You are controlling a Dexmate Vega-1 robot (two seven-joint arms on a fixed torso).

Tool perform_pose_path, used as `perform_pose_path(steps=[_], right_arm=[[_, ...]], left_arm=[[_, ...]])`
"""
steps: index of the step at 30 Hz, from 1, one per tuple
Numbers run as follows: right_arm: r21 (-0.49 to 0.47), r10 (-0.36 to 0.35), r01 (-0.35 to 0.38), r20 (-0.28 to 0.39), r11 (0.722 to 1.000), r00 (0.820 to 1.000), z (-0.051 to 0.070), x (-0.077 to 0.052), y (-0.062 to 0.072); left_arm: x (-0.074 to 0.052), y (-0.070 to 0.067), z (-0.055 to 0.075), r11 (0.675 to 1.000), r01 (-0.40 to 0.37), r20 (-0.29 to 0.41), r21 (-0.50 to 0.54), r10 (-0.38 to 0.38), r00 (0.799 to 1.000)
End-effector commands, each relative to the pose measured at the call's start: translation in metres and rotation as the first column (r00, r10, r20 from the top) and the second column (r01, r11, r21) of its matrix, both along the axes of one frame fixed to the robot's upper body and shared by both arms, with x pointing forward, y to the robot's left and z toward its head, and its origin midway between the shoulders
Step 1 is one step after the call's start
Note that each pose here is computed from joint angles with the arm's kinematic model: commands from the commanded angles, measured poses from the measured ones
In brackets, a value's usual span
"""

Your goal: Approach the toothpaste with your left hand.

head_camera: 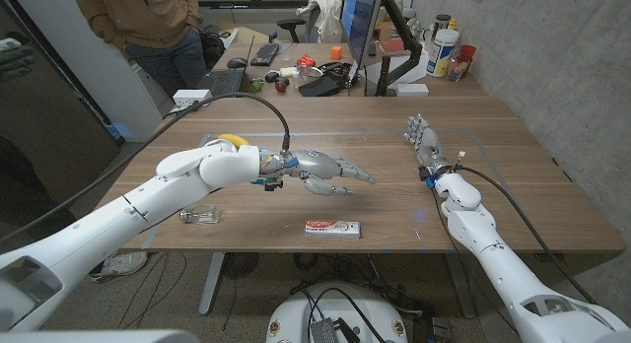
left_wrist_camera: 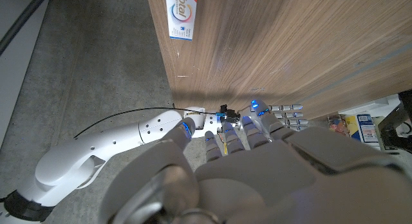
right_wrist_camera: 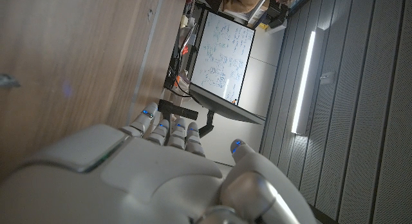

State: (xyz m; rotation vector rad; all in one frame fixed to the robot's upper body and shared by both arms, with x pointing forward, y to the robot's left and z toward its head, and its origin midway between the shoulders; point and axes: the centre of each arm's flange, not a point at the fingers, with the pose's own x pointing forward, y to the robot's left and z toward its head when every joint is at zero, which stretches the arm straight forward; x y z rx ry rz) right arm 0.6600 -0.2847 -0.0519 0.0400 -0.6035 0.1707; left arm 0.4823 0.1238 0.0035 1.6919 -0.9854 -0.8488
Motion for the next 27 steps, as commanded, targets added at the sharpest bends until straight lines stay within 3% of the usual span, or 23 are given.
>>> perform_pose_path(steps=[1, 27], right_arm=[[-0.001, 0.0, 0.0, 0.0, 1.0, 1.0, -0.0011, -0.0006, 0.0025], [0.001, -0.002, 0.002, -0.004, 1.0, 1.0, -0.002, 0.001, 0.0075]], left_arm=[[-0.0015, 0.0009, -0.0045, 1.0, -0.012, -0.004, 0.022, 0.012, 1.0], [0.0028, 0.0062, -0.0105, 0.998, -0.033, -0.018, 0.049, 0.034, 0.999]])
